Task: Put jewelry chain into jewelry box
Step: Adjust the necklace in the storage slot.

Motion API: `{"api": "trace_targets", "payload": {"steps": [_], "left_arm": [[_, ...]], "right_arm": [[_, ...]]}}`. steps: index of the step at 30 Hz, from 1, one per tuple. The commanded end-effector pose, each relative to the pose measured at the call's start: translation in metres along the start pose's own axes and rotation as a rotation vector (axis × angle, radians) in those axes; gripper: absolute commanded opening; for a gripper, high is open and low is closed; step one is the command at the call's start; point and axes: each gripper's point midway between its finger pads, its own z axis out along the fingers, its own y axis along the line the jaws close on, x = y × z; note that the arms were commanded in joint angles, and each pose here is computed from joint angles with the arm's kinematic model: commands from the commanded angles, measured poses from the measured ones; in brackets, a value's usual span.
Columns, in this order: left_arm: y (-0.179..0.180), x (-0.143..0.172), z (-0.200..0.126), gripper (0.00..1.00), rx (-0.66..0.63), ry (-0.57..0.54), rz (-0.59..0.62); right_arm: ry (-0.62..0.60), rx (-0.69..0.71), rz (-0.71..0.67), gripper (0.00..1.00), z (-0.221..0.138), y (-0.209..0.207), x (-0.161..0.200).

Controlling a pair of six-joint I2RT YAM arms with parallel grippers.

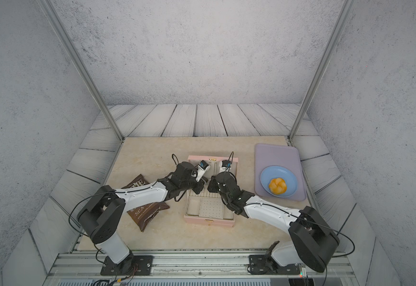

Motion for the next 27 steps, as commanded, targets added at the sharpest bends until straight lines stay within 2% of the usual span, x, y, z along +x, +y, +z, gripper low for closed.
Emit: {"api": "trace_targets", "payload": {"steps": [1, 18, 27], "left_arm": [[-0.010, -0.029, -0.013, 0.00, 0.030, -0.095, 0.004], [-0.007, -0.029, -0.011, 0.00, 0.021, -0.093, -0.001], [-0.009, -0.031, -0.010, 0.00, 0.036, -0.098, -0.004]], "right_arm": [[0.022, -0.009, 0.005, 0.00, -0.006, -0.002, 0.004], [0.067, -0.014, 0.018, 0.00, -0.014, -0.008, 0.019], [0.092, -0.003, 0.015, 0.00, -0.007, -0.012, 0.028]]}}
